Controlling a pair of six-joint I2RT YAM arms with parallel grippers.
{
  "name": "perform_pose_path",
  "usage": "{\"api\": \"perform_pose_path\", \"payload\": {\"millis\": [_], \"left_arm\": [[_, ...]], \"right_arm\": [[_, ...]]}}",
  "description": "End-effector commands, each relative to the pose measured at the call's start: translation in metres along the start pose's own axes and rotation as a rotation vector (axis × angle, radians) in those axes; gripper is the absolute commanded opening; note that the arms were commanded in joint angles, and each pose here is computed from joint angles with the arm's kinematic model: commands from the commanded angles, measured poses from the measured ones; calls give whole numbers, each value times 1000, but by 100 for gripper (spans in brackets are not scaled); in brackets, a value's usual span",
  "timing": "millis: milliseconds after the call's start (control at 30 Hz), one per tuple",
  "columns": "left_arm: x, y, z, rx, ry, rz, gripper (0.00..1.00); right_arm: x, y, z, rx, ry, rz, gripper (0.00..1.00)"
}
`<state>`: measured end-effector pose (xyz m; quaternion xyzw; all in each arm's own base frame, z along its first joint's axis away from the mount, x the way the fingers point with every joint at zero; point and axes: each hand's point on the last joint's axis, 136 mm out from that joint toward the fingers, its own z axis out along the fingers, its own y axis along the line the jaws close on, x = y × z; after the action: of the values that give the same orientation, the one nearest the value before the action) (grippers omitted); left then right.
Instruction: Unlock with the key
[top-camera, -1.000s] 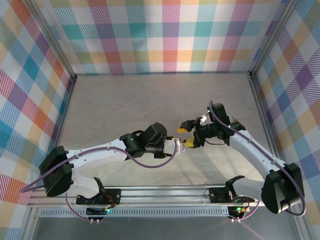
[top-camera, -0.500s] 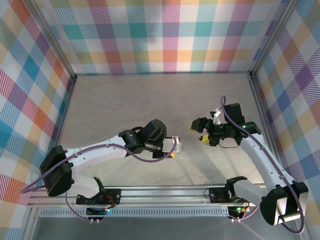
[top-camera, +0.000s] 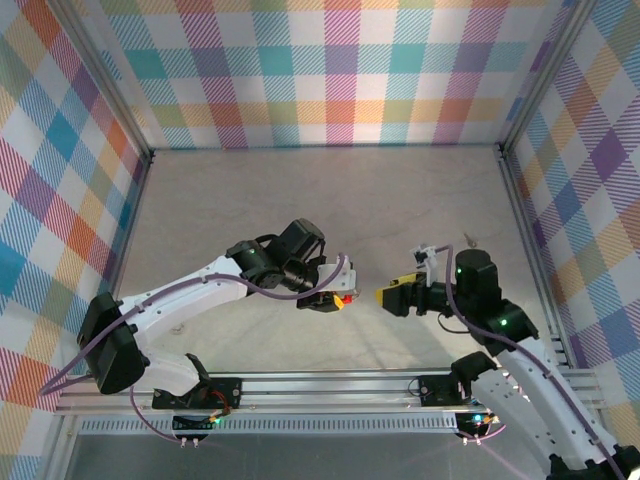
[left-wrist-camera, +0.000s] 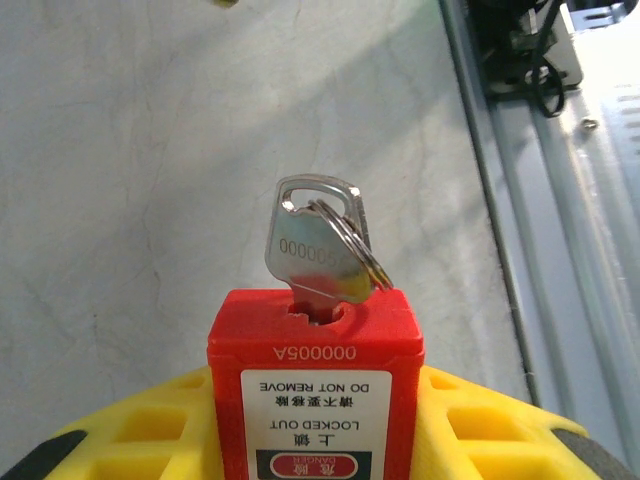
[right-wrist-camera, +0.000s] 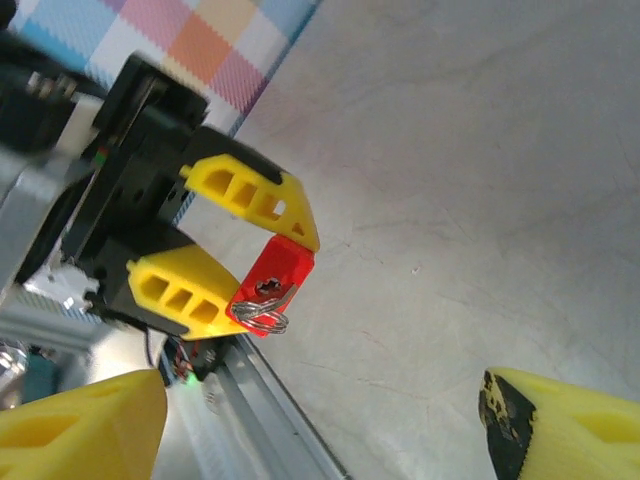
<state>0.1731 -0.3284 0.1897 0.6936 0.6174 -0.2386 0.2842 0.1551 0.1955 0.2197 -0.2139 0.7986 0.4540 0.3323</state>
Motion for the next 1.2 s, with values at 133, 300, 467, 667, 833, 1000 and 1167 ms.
{"api": "perform_pose_path", "payload": {"millis": [133,300,467,667,833,1000,1167], "left_arm": [[-18,-9,-11,89,-32,-2,0],[-17,-10,-11,101,-19,-5,0],[-14,-12,-11,110,-3,-4,0],[-13,-14,-11,123,-1,-2,0],[-14,-14,-9,136,1,-7,0],[-15,-13,-8,137,2,-9,0],[-15,-13,-9,136,2,-8,0]], "right_arm": [[-9,14,14,-48,-29,-346,79],[2,23,32,-59,65,-569,73],[12,29,39,-112,73,-655,64],[4,31,38,-104,-1,-746,57],[4,38,38,-148,-8,-781,54],[9,43,40,-195,11,-764,44],[15,40,42,-194,37,-739,35]]}}
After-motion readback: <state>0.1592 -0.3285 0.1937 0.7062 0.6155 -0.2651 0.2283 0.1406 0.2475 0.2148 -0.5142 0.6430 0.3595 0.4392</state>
